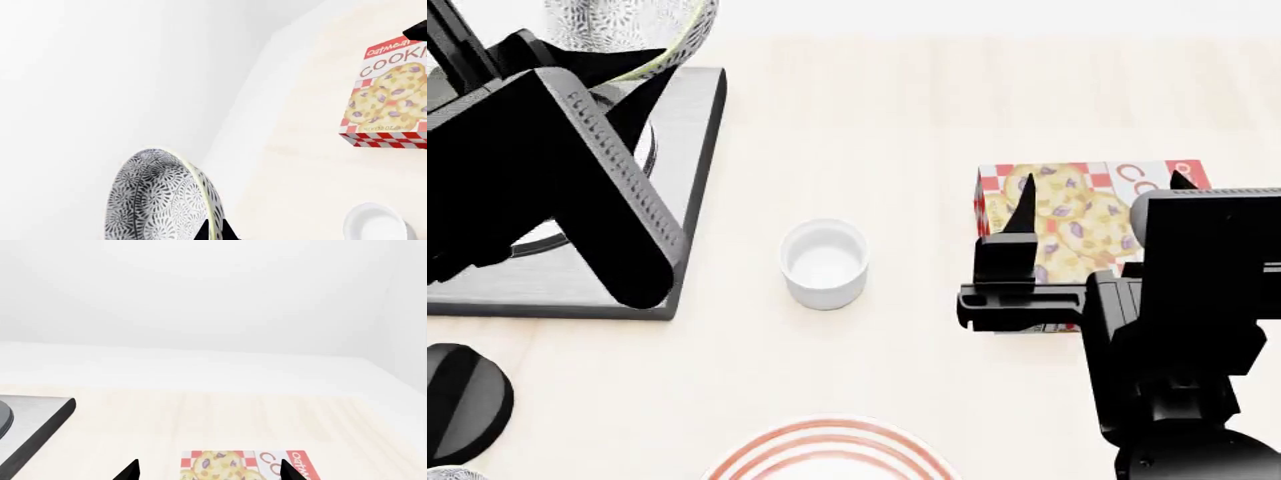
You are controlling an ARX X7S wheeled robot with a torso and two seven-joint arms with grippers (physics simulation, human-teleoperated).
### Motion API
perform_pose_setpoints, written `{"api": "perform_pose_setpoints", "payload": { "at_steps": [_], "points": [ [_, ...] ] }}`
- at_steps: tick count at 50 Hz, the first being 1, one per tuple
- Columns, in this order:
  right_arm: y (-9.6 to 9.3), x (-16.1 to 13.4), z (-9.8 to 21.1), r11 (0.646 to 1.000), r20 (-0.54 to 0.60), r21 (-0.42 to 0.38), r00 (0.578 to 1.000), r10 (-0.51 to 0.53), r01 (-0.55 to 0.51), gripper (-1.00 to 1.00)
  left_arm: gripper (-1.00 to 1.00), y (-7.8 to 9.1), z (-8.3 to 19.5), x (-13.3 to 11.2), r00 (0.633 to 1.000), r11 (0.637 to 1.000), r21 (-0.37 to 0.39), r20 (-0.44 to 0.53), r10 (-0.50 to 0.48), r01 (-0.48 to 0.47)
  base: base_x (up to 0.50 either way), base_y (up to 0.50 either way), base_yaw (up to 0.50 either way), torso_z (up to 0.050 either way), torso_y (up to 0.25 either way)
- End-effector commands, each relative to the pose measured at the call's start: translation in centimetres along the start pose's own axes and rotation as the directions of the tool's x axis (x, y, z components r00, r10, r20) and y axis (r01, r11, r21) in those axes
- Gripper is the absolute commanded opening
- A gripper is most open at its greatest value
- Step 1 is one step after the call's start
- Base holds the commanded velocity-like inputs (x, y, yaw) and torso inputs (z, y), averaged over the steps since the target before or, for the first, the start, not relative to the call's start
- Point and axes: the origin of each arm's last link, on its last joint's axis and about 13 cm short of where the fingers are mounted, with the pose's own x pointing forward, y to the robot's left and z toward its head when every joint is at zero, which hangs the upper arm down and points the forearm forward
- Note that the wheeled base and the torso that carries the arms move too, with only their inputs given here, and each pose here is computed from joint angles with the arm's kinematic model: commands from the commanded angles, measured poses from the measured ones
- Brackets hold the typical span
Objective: Pick the akita bowl on the stove and place it on the plate.
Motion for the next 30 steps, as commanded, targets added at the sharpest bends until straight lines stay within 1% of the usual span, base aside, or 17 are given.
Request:
{"api": "perform_pose_setpoints", "payload": {
  "at_steps": [1,6,7,11,20,23,30],
  "points": [
    [0.0,0.0,0.0,1.0,-0.001,0.0,1.0,0.0,0.0,1.0,-1.0,-0.5,0.8,-1.3,0.996,0.991,0.118,0.059,-0.064,0.056,0.0,0.0,0.0,0.0,0.0],
    [0.0,0.0,-0.1,1.0,0.0,0.0,1.0,0.0,0.0,1.0,-1.0,-1.2,0.8,-1.6,0.991,0.978,0.179,0.069,-0.119,0.105,0.0,0.0,0.0,0.0,0.0],
    [0.0,0.0,-0.1,1.0,0.0,-0.001,1.0,0.0,0.0,1.0,-1.0,-1.3,0.8,-1.7,0.99,0.978,0.178,0.069,-0.125,0.111,0.0,0.0,0.0,0.0,0.01],
    [0.0,0.0,0.0,1.0,0.0,-0.001,1.0,0.0,0.0,1.0,-1.0,-1.9,0.8,-2.1,0.983,0.962,0.228,0.065,-0.169,0.15,0.0,0.0,0.0,0.0,0.0],
    [0.1,0.0,0.1,1.0,0.0,-0.001,1.0,0.0,0.0,1.0,-1.0,-2.9,0.7,-2.8,0.964,0.931,0.278,0.054,-0.261,0.237,0.0,0.0,0.0,0.0,0.0],
    [0.1,0.0,0.1,1.0,0.0,-0.001,1.0,0.0,0.0,1.0,-1.0,-3.1,0.7,-2.9,0.96,0.925,0.291,0.061,-0.274,0.245,0.0,0.0,0.0,0.0,0.0],
    [0.1,0.0,0.1,1.0,0.0,-0.001,1.0,0.0,0.0,1.0,-1.0,-3.6,0.7,-3.2,0.942,0.9,0.317,0.053,-0.332,0.299,0.0,0.0,0.0,0.0,0.001]
  ]
}}
